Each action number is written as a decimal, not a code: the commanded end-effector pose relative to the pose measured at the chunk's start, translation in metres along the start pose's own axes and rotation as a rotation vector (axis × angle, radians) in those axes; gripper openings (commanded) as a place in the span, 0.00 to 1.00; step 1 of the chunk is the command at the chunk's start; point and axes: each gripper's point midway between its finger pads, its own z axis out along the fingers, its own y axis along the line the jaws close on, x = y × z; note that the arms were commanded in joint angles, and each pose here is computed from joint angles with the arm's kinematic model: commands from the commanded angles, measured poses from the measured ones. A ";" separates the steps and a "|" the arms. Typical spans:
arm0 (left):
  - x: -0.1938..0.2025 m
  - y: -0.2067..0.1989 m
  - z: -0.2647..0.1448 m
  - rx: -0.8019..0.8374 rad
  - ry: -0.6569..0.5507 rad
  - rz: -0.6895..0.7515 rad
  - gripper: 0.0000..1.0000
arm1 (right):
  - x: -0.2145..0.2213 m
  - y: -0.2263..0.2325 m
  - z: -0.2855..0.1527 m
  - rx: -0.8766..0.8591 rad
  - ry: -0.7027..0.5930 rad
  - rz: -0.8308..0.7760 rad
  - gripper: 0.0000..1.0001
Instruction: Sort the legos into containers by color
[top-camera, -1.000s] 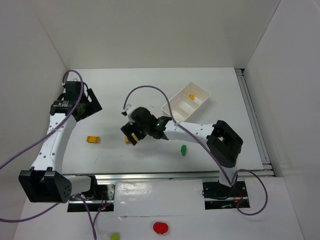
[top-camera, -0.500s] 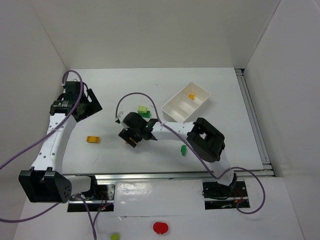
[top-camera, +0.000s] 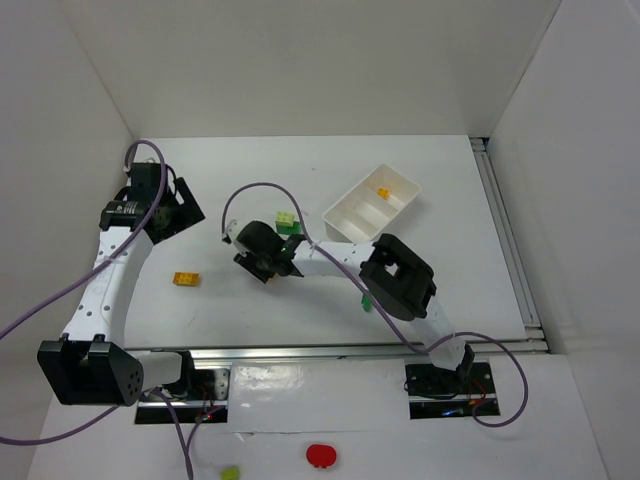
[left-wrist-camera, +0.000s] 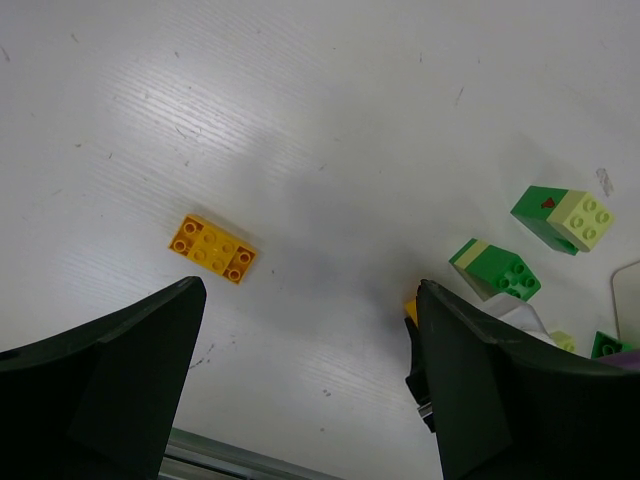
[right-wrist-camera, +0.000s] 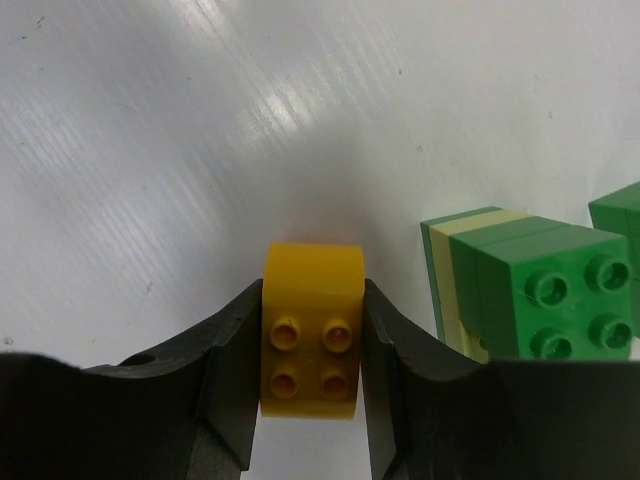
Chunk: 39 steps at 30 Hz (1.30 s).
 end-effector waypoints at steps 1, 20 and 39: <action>-0.006 0.001 -0.005 0.005 -0.029 -0.011 0.95 | -0.052 -0.018 -0.042 0.056 -0.130 0.043 0.25; 0.005 -0.007 0.017 0.028 0.045 -0.020 0.95 | 0.071 -0.356 -0.201 0.763 -0.254 0.983 0.29; 0.000 -0.012 0.016 0.038 0.049 -0.020 0.97 | 0.034 -0.386 -0.198 0.846 -0.322 0.914 0.69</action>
